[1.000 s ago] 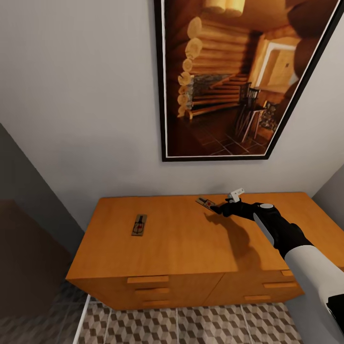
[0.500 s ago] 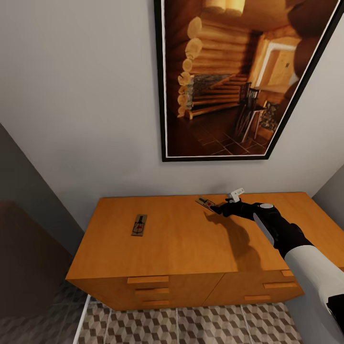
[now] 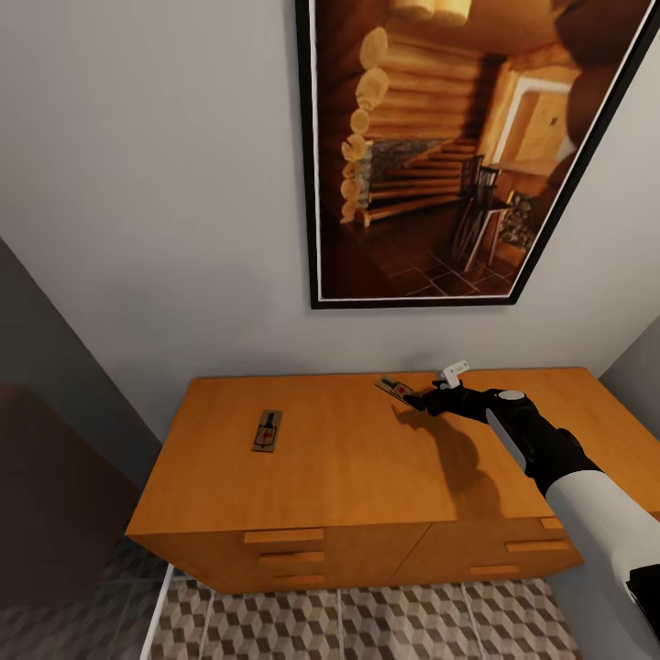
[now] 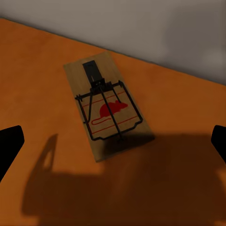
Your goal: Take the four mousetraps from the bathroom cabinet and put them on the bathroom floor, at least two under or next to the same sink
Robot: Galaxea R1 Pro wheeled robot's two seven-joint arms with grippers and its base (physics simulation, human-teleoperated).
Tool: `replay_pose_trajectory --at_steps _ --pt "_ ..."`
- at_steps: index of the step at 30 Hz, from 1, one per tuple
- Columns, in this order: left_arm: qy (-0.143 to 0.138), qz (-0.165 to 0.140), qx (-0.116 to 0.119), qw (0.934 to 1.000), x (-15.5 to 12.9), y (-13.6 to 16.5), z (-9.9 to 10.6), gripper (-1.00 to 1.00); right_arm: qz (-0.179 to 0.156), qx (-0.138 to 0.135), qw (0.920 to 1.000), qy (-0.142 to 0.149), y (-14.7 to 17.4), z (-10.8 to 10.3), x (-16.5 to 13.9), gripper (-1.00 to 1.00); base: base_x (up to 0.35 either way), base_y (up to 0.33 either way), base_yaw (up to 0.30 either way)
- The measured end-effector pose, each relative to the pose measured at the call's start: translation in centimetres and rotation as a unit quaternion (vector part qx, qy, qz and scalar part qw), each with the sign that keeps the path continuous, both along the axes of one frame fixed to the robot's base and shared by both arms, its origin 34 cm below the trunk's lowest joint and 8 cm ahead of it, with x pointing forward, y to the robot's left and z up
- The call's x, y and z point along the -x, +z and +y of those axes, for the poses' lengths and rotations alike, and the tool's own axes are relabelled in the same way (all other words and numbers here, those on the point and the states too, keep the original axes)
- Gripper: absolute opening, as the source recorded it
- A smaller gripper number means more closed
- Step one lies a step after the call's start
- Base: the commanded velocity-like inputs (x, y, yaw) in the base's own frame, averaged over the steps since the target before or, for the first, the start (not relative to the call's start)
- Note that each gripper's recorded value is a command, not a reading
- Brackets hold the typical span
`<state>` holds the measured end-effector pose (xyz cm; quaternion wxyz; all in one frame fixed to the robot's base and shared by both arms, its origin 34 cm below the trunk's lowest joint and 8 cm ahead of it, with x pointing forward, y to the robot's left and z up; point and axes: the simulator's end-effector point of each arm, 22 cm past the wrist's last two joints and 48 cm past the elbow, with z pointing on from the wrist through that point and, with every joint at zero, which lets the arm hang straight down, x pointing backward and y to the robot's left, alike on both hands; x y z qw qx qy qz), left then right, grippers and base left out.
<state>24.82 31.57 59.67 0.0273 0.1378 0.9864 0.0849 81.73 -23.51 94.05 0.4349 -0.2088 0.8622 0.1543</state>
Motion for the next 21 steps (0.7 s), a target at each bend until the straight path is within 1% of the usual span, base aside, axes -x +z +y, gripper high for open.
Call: replay_pose_trajectory --at_steps 21 --pt "0.000 0.012 0.000 0.9999 1.0 -0.3 0.0 1.00 0.013 0.000 0.9999 0.001 -1.8 0.0 0.2 1.00 0.000 0.000 0.000"
